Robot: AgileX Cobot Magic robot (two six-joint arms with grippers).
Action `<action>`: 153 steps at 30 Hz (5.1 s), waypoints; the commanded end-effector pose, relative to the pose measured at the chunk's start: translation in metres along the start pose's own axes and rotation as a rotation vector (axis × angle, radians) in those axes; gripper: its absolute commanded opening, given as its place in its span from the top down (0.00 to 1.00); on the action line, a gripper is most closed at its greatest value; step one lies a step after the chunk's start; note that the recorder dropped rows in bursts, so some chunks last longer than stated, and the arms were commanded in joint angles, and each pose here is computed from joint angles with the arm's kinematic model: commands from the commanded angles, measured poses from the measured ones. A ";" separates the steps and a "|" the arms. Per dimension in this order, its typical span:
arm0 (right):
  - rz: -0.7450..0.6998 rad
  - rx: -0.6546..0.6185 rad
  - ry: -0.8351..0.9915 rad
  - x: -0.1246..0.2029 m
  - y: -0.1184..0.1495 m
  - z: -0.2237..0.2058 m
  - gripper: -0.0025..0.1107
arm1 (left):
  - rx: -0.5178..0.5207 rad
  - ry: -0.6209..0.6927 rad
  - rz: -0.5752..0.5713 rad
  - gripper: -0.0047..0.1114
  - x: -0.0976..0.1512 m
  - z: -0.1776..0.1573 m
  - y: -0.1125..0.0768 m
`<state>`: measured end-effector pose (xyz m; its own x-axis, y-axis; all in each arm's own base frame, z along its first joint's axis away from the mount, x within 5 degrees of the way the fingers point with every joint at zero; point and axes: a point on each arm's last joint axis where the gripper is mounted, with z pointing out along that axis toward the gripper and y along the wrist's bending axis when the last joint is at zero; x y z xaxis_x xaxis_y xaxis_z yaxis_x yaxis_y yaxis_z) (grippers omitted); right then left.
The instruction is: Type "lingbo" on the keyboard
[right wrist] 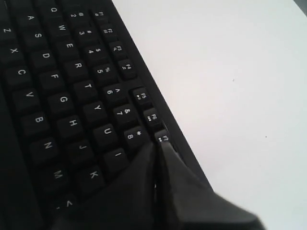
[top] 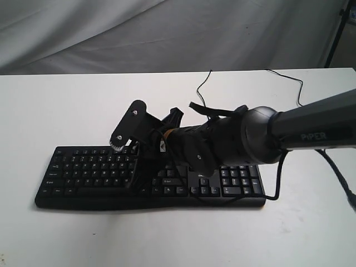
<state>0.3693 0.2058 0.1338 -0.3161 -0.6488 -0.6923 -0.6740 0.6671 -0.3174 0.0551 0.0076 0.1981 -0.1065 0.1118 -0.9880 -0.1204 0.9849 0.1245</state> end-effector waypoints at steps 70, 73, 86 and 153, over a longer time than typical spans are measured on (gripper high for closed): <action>0.171 0.167 -0.363 0.028 0.011 -0.219 0.98 | 0.004 0.003 -0.003 0.95 0.001 0.001 0.000; 0.209 0.169 -0.397 0.040 0.016 -0.238 0.98 | 0.004 0.003 -0.003 0.95 0.001 0.001 0.000; 0.271 0.137 -0.394 0.052 0.022 -0.254 0.98 | 0.004 0.003 -0.003 0.95 0.001 0.001 0.000; 0.538 0.705 -0.566 0.180 0.042 -0.331 0.98 | 0.004 0.003 -0.003 0.95 0.001 0.001 0.000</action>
<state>0.0629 -0.0040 0.2167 0.0864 -0.0605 -0.9944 0.0650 0.9964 -0.0550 0.0551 0.0076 0.1981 -0.1065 0.1118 -0.9880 -0.1204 0.9849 0.1245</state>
